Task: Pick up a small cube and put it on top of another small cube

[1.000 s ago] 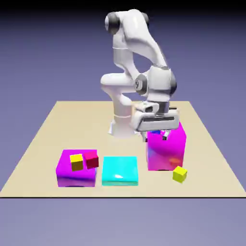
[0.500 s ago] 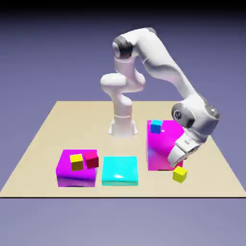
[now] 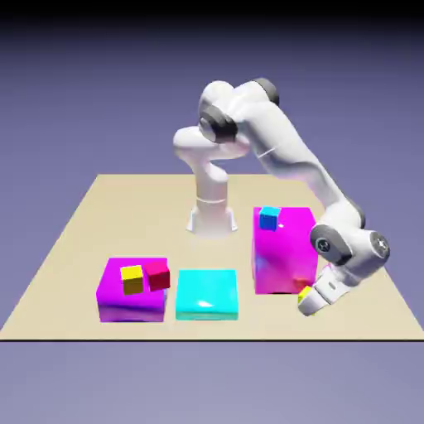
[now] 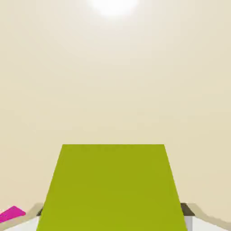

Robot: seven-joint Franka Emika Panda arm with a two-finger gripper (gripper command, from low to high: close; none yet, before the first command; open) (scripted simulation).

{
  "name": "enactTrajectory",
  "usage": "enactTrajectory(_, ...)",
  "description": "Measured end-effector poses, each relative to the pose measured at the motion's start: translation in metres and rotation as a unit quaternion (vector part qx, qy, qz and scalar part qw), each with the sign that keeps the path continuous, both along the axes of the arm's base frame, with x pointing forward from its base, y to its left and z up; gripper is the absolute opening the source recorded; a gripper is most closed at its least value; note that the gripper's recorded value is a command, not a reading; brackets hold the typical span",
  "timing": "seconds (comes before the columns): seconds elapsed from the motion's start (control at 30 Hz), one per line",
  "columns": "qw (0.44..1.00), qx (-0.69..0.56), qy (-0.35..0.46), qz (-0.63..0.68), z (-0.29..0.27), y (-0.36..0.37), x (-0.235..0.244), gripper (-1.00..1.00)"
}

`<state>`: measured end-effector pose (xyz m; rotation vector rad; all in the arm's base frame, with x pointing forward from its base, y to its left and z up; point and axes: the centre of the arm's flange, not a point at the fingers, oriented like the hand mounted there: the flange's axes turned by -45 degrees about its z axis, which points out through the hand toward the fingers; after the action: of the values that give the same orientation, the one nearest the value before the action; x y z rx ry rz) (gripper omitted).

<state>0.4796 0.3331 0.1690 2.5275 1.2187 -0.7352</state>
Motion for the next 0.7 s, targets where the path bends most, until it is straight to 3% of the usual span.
enactTrajectory(0.17,0.971,-0.032,-0.016,-0.237,0.012,-0.112,0.045,-1.00)
enactTrajectory(0.33,0.878,-0.053,-0.032,-0.475,0.036,-0.234,0.071,-1.00)
enactTrajectory(0.5,0.721,-0.059,-0.040,-0.689,0.069,-0.358,0.072,-1.00)
enactTrajectory(0.7,0.462,-0.040,-0.030,-0.886,0.117,-0.504,0.038,-1.00)
